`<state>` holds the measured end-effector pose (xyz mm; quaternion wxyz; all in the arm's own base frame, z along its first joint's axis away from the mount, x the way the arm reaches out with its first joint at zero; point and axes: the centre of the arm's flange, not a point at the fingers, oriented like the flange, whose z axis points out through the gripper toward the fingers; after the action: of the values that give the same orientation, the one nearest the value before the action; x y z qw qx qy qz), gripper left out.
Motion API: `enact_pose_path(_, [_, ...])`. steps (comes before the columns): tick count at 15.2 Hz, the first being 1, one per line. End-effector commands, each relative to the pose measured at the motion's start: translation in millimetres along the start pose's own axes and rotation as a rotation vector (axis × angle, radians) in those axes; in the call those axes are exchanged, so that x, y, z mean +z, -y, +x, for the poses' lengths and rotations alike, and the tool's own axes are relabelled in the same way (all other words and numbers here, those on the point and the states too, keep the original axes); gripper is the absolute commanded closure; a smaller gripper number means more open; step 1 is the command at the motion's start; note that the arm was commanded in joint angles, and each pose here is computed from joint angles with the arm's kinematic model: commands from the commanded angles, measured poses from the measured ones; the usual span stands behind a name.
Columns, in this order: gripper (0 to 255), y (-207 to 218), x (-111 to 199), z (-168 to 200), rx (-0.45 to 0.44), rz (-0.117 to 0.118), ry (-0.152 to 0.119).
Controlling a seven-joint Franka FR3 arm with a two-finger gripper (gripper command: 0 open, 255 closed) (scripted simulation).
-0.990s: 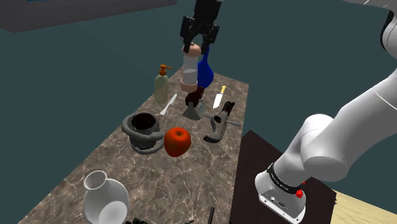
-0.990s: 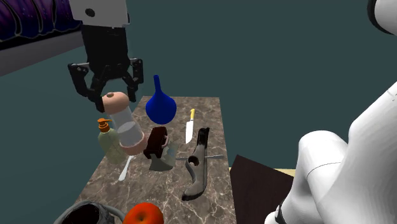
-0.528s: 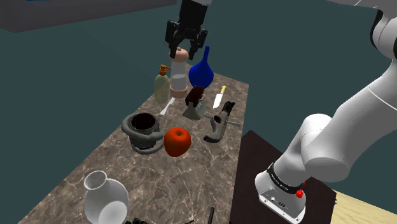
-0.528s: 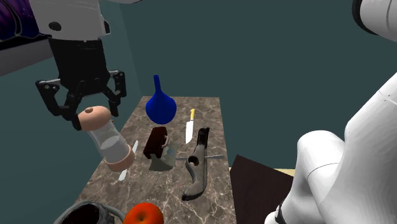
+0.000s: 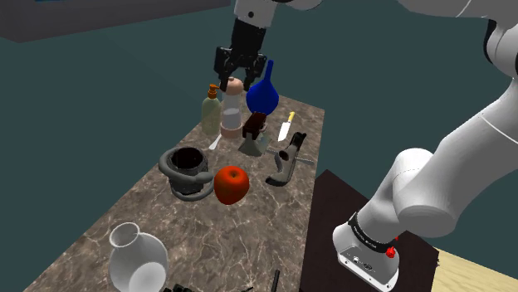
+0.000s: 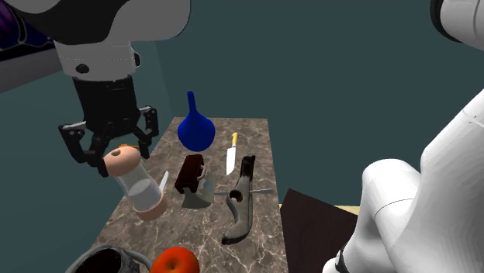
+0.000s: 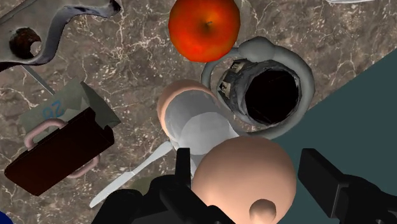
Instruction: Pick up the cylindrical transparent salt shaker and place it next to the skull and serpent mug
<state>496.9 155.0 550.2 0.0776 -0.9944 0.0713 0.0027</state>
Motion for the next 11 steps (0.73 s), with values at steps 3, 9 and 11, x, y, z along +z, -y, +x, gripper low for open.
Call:
enact_pose_path(3, [255, -4.5, 21.9, 0.2, 0.000, 0.000, -0.001])
enact_pose_path(9, [255, -9.4, 53.2, 0.8, 0.000, 0.000, -0.001])
enact_pose_path(11, [255, -11.0, 63.6, 0.9, 0.000, 0.000, -0.001])
